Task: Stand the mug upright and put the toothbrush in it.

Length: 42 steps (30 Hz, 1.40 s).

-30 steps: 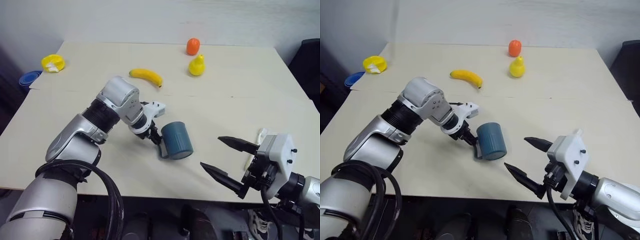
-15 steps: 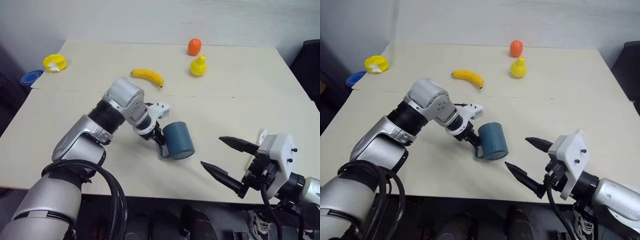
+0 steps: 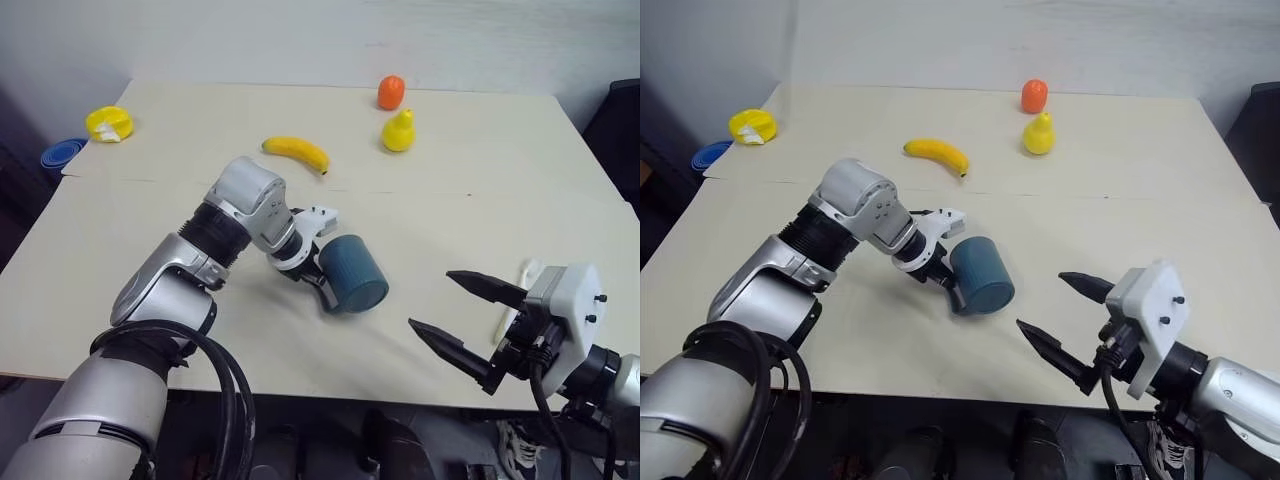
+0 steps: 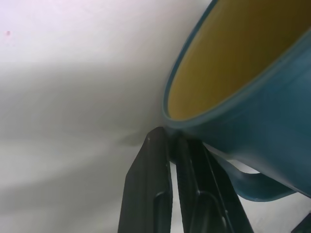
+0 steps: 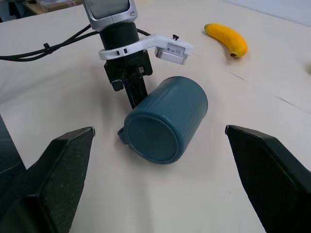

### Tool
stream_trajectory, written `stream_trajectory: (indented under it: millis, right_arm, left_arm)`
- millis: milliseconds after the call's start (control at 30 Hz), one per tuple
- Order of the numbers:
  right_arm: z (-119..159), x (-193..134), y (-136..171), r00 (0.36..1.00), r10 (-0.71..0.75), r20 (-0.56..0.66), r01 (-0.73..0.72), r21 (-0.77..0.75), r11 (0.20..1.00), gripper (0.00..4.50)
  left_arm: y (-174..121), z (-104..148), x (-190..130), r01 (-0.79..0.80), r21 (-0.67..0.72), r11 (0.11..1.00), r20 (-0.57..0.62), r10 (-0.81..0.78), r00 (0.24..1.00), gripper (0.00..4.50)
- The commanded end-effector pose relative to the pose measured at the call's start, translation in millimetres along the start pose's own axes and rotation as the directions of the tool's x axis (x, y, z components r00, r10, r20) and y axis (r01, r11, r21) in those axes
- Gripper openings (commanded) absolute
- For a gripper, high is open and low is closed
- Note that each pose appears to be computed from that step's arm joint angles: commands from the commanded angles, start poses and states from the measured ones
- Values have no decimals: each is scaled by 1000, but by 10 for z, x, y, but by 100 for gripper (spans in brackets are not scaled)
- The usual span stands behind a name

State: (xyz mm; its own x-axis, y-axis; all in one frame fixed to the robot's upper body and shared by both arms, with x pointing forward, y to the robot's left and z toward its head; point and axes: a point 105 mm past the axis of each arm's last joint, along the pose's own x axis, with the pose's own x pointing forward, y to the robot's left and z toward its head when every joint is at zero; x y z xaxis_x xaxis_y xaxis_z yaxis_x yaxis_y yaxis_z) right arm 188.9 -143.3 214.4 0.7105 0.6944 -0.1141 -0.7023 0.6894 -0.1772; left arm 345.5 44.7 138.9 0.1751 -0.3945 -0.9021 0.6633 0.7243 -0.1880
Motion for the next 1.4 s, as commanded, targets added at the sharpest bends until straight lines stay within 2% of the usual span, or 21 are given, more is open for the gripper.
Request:
stream_trajectory:
  millis: [33, 167, 233, 300, 367, 467, 733, 867, 967, 1000, 1133, 1300, 1400]
  right_arm:
    - [98, -26, 33, 1000, 12, 17, -11, -54, 998, 450]
    - [113, -46, 14, 1000, 11, 10, -10, -62, 998, 450]
    - [112, -54, 10, 1000, 14, 2, -14, -68, 998, 450]
    - [117, -58, -2, 1000, 12, 0, -12, -69, 998, 450]
    - [120, -62, -13, 1000, 9, 0, -9, -68, 998, 450]
    - [115, -63, -16, 1000, 6, -2, -6, -64, 998, 450]
    - [130, -84, -30, 1000, 9, -10, -9, -61, 998, 450]
    - [133, -87, -39, 1000, 12, -15, -13, -58, 998, 450]
    - [122, -83, -31, 1000, 19, -19, -20, -54, 998, 450]
    - [115, -80, -28, 1000, 21, -21, -22, -52, 998, 450]
    - [89, -71, -28, 999, 22, -25, -23, -49, 999, 450]
    - [82, -62, -31, 1000, 19, -19, -20, -46, 999, 450]
    - [75, -61, -38, 1000, 16, -17, -17, -42, 999, 450]
  left_arm:
    - [31, 47, 40, -20, -15, 1000, 18, 20, 1000, 4]
    - [66, 439, -132, -80, 152, 985, 249, 40, 968, 4]
    - [87, 629, -224, -151, 281, 948, 371, 38, 928, 4]
    - [80, 824, -364, -254, 415, 874, 513, 6, 858, 4]
    - [11, 952, -509, -328, 485, 811, 631, -65, 773, 4]
    - [-49, 925, -550, -464, 547, 697, 737, -138, 662, 4]
    - [13, 605, -424, -719, 563, 409, 823, -197, 533, 4]
    - [26, 607, -557, -825, 487, 286, 872, -211, 441, 4]
    - [-13, 622, -617, -865, 456, 207, 881, -241, 407, 4]
    - [-12, 623, -616, -868, 453, 205, 882, -243, 403, 4]
    - [-50, 572, -587, -892, 441, 104, 873, -279, 399, 4]
    - [10, 516, -502, -892, 451, 20, 861, -273, 429, 4]
    - [35, 480, -455, -887, 461, 0, 853, -274, 444, 79]
